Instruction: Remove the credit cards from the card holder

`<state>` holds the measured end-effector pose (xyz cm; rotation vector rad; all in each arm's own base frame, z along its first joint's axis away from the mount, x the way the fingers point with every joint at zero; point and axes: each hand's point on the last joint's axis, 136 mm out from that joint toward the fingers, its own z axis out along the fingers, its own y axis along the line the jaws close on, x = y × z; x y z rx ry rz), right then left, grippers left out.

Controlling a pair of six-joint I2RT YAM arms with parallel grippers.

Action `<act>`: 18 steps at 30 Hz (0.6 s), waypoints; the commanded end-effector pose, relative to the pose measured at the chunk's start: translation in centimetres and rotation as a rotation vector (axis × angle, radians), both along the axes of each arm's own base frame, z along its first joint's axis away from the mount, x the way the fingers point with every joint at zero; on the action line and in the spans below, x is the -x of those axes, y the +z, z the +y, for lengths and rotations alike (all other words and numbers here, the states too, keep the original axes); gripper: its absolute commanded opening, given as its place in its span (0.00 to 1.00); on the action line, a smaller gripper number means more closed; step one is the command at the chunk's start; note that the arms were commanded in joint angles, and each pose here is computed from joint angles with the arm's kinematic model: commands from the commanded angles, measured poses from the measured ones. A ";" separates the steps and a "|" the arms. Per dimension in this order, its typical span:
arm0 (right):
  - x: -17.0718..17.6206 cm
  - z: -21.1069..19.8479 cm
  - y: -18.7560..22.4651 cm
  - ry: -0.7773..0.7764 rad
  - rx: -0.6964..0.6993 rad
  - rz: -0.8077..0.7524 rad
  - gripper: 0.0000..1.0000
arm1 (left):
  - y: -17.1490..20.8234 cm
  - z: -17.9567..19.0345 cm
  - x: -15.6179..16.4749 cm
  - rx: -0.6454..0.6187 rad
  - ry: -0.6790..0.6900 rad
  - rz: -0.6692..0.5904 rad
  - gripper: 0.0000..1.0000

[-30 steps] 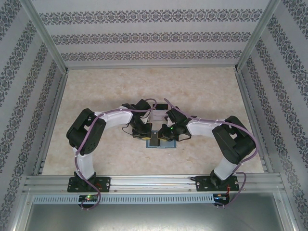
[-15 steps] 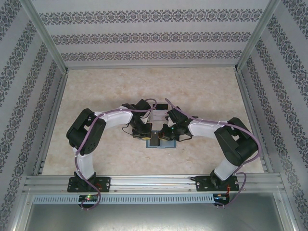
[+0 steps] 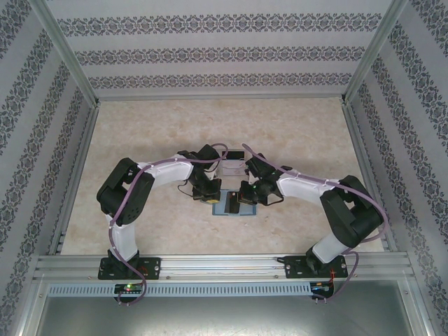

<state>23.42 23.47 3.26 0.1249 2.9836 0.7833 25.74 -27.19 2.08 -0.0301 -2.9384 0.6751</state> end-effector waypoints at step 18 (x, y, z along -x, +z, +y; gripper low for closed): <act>0.2 -2.1 1.8 0.026 0.123 -0.019 0.04 | -3.6 3.6 3.2 -0.206 -0.026 0.098 0.00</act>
